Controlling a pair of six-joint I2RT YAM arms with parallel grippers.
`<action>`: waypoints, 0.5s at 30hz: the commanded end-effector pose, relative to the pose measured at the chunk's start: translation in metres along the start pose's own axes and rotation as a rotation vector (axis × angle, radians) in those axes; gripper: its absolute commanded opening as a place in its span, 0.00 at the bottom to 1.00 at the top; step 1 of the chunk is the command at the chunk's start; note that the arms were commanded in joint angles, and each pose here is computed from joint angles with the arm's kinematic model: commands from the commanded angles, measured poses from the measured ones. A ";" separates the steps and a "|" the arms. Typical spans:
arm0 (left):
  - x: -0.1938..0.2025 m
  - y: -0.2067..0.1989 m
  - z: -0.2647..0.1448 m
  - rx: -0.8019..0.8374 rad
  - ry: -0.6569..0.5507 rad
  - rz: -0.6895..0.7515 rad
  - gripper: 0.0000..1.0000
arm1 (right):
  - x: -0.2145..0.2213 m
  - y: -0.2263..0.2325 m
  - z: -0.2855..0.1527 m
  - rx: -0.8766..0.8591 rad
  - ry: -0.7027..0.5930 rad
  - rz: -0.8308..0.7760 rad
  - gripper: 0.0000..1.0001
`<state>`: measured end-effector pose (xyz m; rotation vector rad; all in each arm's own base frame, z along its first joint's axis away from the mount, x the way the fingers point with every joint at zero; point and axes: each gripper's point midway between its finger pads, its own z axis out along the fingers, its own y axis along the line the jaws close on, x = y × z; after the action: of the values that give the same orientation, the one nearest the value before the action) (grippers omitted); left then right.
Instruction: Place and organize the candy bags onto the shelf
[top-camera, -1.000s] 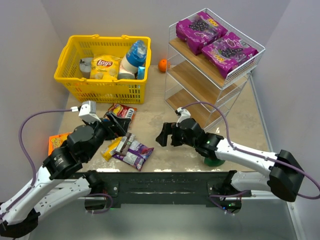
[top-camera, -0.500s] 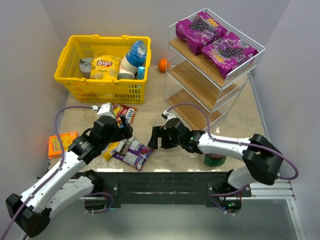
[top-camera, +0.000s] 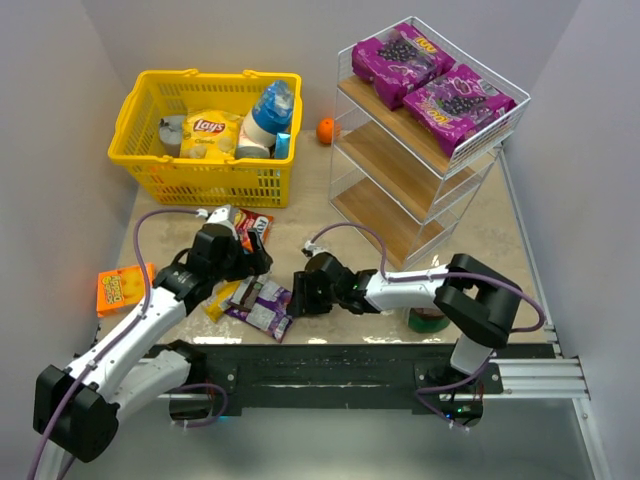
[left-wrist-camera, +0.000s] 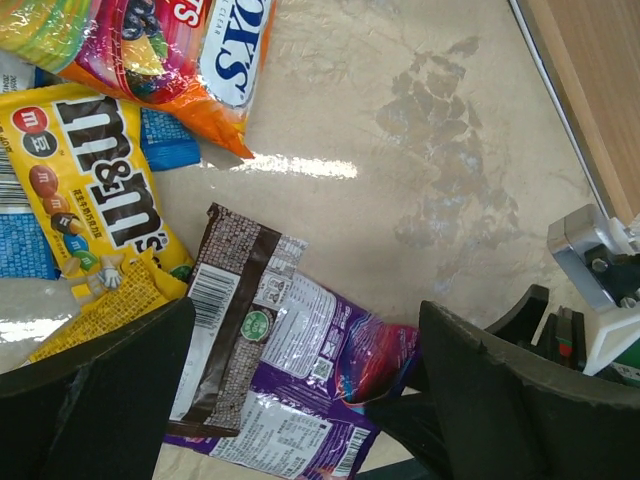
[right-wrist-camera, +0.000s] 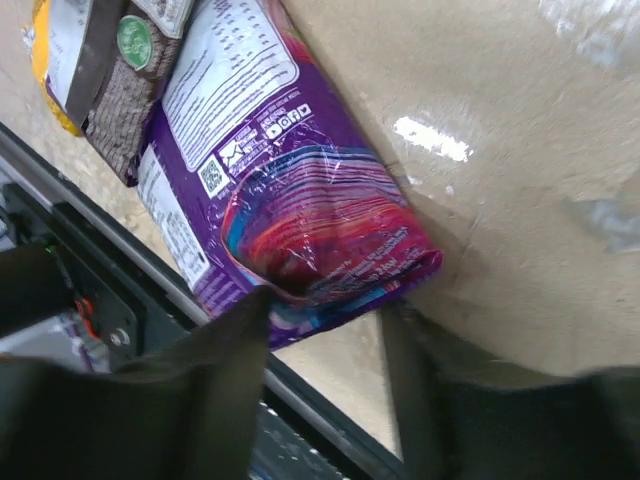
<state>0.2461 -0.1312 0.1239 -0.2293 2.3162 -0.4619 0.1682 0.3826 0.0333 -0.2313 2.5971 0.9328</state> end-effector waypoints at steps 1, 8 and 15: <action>-0.012 -0.014 0.003 0.077 -0.034 0.014 1.00 | -0.013 0.006 -0.001 -0.013 -0.071 0.053 0.25; -0.009 -0.025 0.009 0.137 -0.012 0.015 1.00 | -0.034 -0.039 -0.035 0.223 -0.174 0.010 0.00; 0.005 -0.040 0.021 0.227 0.046 0.015 0.99 | -0.063 -0.105 -0.088 0.510 -0.238 -0.053 0.10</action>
<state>0.2572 -0.1590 0.1234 -0.1657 2.3071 -0.6252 0.2037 0.3077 0.0535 -0.0806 2.5308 0.5762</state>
